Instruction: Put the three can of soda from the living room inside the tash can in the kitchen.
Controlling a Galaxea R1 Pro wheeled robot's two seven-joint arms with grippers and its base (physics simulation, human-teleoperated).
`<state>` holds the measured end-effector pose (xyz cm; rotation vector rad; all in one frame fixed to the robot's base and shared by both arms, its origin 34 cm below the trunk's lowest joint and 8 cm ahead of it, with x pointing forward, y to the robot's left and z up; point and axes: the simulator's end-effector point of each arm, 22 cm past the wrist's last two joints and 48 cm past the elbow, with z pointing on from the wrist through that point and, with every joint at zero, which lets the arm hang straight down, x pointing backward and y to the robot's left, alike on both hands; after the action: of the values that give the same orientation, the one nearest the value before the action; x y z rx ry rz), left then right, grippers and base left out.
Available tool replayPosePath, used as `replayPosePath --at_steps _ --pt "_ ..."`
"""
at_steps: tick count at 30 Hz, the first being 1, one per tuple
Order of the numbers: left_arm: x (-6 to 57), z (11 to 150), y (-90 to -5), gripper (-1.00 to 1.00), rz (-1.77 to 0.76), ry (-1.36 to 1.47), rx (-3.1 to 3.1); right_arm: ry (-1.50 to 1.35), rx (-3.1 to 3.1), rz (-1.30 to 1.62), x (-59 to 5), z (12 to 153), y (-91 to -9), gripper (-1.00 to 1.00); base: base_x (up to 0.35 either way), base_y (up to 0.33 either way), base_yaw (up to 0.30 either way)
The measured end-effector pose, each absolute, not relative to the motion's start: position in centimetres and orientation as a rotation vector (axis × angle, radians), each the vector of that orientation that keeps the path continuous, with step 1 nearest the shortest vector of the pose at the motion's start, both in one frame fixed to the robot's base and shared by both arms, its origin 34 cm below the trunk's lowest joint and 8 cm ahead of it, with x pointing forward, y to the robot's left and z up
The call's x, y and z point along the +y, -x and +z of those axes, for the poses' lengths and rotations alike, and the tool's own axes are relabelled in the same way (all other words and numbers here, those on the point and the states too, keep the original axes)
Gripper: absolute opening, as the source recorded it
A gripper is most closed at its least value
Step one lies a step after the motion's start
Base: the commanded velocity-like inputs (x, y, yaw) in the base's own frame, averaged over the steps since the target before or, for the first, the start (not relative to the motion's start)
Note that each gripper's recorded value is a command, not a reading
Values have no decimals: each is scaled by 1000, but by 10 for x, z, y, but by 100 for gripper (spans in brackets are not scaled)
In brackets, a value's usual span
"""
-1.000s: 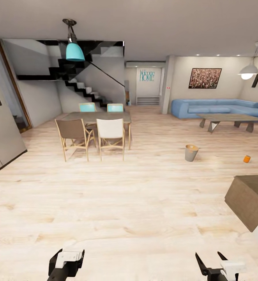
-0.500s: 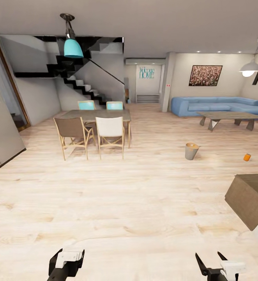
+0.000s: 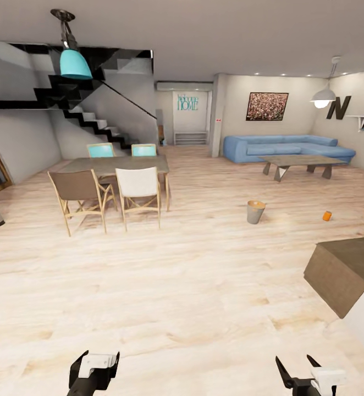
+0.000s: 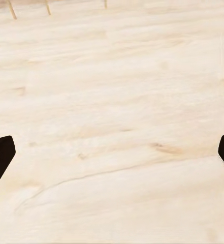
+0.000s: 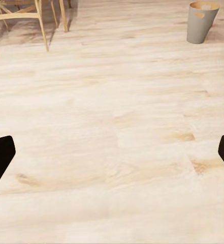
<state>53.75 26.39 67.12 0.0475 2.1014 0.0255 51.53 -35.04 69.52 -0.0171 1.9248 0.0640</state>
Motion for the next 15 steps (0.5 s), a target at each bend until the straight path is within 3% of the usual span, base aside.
replayPosePath --at_steps 9,15 --pt "264 671 -537 100 25 -48 2102 16 1924 65 -350 695 -515 100 293 49 -243" --pt "264 671 -537 100 25 -46 2102 17 1925 68 -349 695 -515 100 266 43 -100"
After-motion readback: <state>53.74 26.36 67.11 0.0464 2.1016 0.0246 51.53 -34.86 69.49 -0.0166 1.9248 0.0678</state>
